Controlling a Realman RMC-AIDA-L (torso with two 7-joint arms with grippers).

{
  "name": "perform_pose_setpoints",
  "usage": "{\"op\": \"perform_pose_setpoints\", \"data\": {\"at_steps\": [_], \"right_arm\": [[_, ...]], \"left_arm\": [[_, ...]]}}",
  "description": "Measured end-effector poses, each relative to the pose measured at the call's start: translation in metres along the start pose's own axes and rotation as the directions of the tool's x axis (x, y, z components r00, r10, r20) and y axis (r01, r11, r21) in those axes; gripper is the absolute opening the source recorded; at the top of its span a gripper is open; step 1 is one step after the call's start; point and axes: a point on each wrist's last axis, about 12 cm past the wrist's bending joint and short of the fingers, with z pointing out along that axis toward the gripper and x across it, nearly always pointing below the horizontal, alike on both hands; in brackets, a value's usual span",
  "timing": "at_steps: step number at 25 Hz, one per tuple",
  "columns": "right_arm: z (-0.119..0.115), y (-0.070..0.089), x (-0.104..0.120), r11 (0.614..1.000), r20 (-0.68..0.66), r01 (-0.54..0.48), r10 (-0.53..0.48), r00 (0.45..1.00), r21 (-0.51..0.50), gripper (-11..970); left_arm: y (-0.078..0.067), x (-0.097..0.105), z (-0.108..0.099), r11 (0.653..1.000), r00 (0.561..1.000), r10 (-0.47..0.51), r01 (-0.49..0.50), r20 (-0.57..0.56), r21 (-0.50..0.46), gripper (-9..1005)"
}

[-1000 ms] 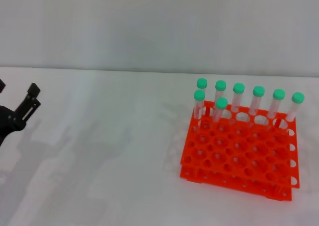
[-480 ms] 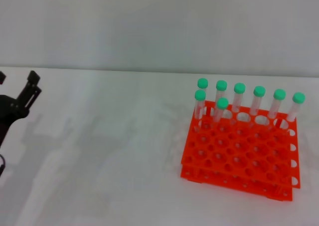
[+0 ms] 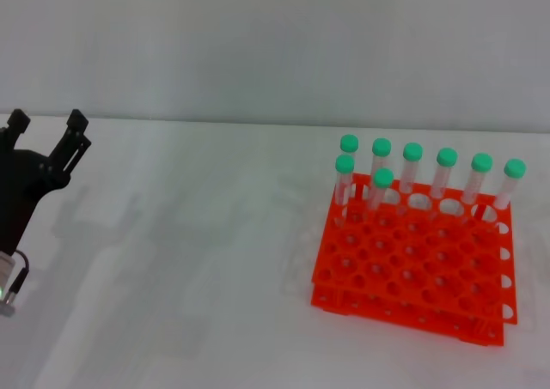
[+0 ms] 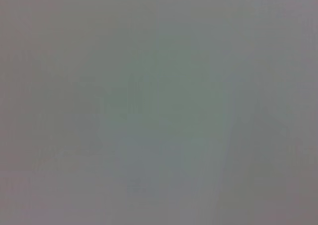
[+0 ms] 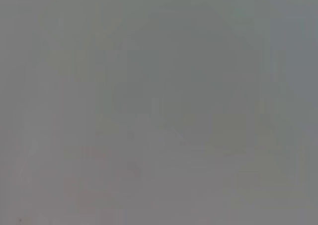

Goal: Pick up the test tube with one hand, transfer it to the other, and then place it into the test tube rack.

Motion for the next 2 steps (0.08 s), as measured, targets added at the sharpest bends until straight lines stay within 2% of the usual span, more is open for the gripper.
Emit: {"op": "perform_pose_setpoints", "data": {"at_steps": [2], "right_arm": [[-0.0008, 0.0014, 0.0006, 1.0, 0.002, -0.011, 0.011, 1.0, 0.006, 636]], "left_arm": [[-0.0005, -0.0018, 0.005, 1.0, 1.0, 0.011, -0.011, 0.011, 0.0, 889]]}}
